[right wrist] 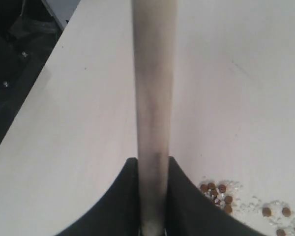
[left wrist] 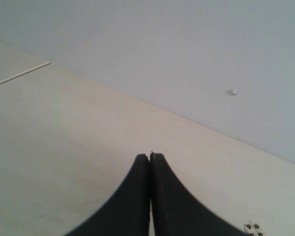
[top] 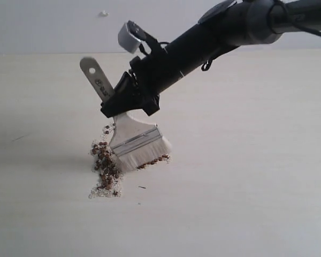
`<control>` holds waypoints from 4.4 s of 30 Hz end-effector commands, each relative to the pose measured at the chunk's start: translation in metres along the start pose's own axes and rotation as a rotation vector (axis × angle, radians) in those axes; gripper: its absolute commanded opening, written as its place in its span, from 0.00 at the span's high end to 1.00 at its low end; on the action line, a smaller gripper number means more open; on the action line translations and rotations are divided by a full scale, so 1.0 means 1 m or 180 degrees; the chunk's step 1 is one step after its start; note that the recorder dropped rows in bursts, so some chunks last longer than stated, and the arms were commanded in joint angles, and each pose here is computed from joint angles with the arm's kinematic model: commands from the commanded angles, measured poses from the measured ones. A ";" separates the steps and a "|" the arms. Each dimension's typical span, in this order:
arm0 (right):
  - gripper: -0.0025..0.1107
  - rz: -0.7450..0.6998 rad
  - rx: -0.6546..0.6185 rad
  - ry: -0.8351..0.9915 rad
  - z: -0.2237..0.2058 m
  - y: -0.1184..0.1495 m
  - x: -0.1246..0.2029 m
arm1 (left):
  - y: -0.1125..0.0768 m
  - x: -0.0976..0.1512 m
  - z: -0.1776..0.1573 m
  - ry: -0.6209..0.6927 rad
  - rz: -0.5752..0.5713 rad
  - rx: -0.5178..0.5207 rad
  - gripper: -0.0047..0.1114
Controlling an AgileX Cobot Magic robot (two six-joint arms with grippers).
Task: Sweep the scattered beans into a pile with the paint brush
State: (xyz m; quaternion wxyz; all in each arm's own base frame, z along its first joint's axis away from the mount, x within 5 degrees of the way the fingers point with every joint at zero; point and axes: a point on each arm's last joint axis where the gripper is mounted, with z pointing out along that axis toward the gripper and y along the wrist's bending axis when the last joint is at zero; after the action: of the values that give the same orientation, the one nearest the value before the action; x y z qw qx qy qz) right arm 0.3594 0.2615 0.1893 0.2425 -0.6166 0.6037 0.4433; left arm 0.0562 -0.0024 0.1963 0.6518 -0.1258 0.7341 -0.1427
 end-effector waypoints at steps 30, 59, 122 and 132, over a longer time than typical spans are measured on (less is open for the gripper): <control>0.98 0.0461 0.4233 -0.0501 0.004 0.047 0.065 | 0.000 0.001 0.000 -0.0002 -0.0012 0.0022 0.96; 0.98 -0.0189 0.3841 -0.1261 0.036 0.122 -0.020 | 0.000 0.001 0.000 -0.0002 -0.0012 0.0022 0.96; 0.98 0.1097 0.2948 0.0409 0.017 0.064 0.042 | 0.000 0.001 0.000 -0.0002 -0.0012 0.0022 0.96; 0.98 0.1949 0.2704 -0.0650 0.027 0.072 0.046 | 0.000 0.001 0.000 -0.0002 -0.0012 0.0022 0.96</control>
State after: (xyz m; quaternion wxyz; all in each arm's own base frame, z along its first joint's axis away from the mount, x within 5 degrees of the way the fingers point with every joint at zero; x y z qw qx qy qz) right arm 0.2773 0.2484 0.1569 0.3826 -0.2594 0.8534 0.2409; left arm 0.0562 -0.0024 0.1963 0.6518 -0.1258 0.7341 -0.1427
